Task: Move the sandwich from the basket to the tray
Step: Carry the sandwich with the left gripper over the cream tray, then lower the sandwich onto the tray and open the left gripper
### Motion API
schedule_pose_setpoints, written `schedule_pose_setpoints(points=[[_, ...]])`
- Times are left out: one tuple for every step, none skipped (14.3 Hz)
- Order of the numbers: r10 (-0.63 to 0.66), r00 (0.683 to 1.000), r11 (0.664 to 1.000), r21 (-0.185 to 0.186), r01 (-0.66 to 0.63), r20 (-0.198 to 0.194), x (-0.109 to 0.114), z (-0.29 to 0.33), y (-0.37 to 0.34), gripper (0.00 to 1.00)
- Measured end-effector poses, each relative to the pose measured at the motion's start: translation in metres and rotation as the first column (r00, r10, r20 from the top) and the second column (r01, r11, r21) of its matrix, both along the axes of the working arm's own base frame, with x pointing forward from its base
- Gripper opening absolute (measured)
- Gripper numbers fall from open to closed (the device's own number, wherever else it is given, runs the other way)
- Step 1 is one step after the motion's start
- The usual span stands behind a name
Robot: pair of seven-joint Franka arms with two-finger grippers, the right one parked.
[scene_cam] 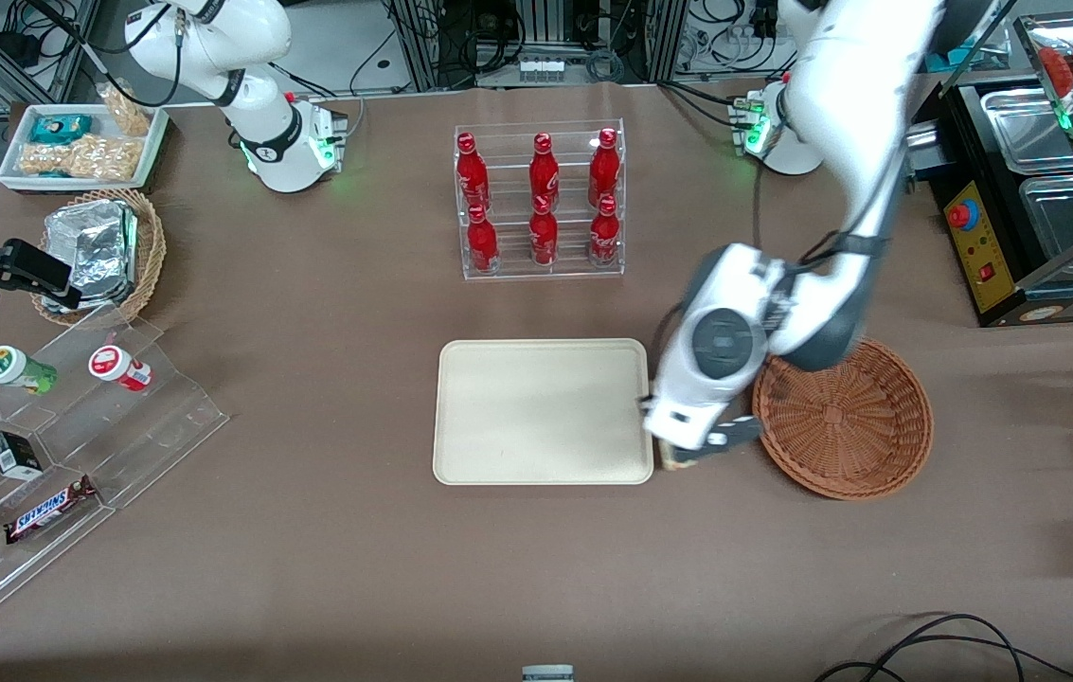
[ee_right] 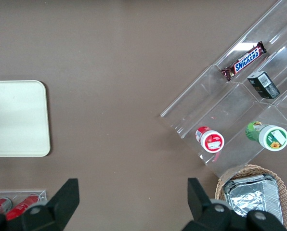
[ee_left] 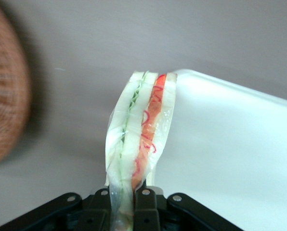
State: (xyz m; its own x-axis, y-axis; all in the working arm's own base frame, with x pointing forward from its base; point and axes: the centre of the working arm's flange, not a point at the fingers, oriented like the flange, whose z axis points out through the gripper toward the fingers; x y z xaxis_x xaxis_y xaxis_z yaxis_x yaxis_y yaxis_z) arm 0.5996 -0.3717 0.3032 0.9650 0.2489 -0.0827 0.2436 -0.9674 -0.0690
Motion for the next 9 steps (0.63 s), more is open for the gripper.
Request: schedule_pose_setpoints(points=[[-0.033,0.999,0.999,-0.014,0.033,0.018,-0.006,-0.007,-0.025,0.14],[-0.057,0.998,0.998,-0.029,0.058,0.039,-0.01,-0.014,-0.046,0.14],[-0.073,0.995,0.996,-0.045,0.076,0.061,-0.015,-0.021,-0.064,0.14],[-0.085,0.993,0.994,-0.061,0.09,0.083,-0.021,-0.029,-0.081,0.14],[-0.095,0.991,0.992,-0.072,0.103,0.097,-0.029,-0.036,-0.096,0.14],[-0.102,0.99,0.991,-0.076,0.11,0.101,-0.038,-0.044,-0.112,0.14],[-0.105,0.989,0.99,-0.079,0.113,0.104,-0.045,-0.051,-0.126,0.14],[-0.108,0.989,0.99,-0.08,0.117,0.105,-0.05,-0.056,-0.136,0.14],[-0.11,0.988,0.99,-0.081,0.119,0.106,-0.052,-0.06,-0.142,0.14]])
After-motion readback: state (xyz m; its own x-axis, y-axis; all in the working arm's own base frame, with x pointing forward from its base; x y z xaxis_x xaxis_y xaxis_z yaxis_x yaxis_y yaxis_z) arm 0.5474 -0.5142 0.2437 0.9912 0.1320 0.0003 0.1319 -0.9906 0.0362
